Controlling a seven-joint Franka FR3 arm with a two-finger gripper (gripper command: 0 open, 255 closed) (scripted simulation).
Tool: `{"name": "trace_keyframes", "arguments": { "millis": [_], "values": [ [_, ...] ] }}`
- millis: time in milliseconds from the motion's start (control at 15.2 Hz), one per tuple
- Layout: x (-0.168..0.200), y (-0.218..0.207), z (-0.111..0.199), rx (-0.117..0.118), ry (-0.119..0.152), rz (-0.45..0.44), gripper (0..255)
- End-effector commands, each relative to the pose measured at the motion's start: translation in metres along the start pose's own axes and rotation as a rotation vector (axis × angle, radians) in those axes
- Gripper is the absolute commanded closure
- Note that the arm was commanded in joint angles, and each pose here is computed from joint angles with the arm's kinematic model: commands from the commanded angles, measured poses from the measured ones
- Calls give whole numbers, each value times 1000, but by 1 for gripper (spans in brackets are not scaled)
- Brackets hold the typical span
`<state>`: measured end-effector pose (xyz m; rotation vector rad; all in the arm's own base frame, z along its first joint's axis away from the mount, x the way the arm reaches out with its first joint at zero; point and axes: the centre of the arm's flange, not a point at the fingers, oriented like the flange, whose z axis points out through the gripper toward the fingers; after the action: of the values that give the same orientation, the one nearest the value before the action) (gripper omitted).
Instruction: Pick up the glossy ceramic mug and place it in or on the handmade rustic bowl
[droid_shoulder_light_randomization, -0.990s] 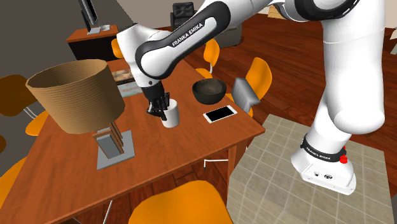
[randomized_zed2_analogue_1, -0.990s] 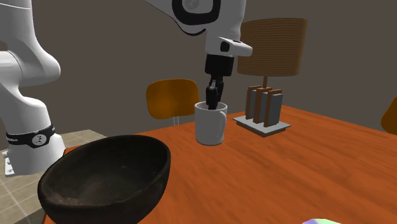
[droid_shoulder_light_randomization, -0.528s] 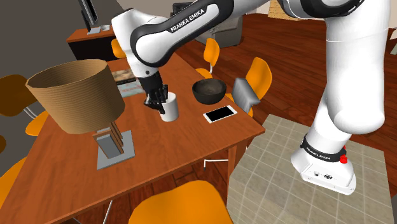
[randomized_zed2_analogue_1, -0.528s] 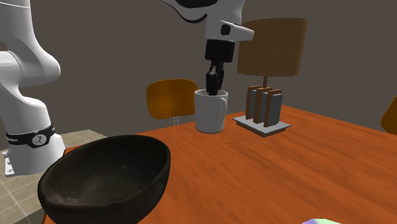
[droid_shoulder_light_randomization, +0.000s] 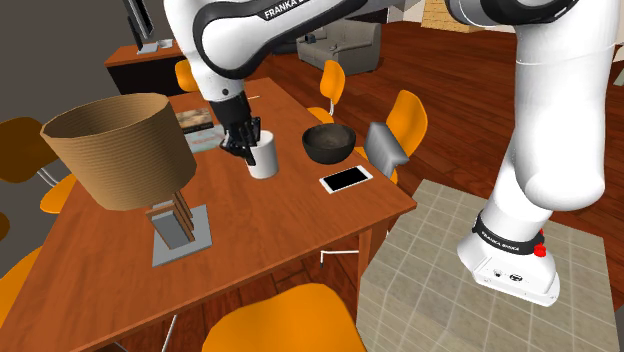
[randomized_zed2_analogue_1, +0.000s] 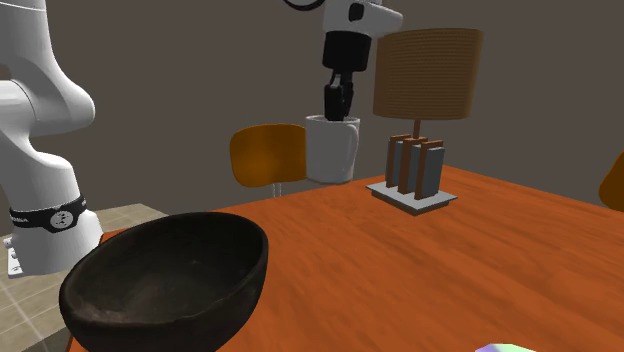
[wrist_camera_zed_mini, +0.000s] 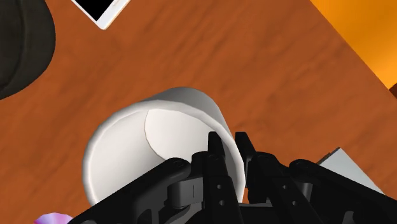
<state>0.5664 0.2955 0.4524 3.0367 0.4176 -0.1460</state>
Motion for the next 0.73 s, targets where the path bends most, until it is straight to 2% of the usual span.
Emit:
{"name": "trace_keyframes", "arguments": {
  "millis": [0, 660],
  "values": [
    [-1, 1, -10, 0, 0, 0, 255],
    [-7, 4, -62, 0, 0, 0, 255]
  ]
}}
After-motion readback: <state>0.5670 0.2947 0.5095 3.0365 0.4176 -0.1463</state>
